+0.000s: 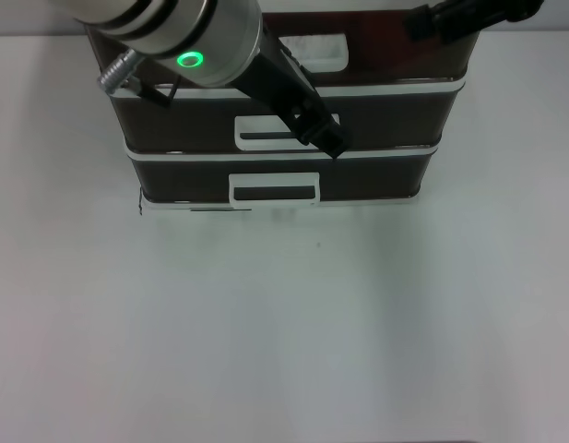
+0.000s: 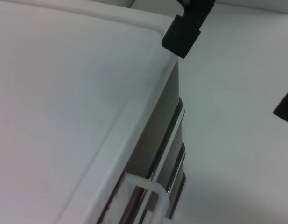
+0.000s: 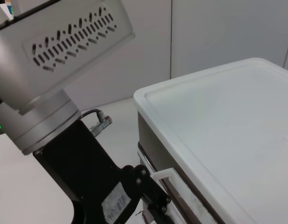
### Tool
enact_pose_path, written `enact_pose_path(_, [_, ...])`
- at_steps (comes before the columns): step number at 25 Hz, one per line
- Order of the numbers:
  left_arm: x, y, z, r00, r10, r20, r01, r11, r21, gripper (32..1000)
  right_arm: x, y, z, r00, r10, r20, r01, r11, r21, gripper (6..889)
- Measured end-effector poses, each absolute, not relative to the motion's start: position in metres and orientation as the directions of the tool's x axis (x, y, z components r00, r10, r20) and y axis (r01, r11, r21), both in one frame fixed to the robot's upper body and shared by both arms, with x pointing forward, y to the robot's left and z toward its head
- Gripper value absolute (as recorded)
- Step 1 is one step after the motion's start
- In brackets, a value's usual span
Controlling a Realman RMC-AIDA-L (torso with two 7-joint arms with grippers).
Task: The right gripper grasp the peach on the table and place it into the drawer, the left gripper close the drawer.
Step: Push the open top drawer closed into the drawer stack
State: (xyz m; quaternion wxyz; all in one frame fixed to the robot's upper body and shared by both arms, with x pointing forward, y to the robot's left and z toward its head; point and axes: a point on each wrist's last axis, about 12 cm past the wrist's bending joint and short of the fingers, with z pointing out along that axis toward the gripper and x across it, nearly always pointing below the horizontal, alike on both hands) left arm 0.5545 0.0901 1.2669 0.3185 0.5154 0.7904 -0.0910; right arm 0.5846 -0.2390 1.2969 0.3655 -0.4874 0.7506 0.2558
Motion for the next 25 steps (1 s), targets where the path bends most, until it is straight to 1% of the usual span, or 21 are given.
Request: enact_pose_path(25, [0.5513,0.0897,1.2659,-0.272,0.763,-0.586,0.880,0.444,0.169,812,0.5843,-0.2397,1.2963,-0.258,-0.545,-0.798,-0.918,0.395,0.027,867])
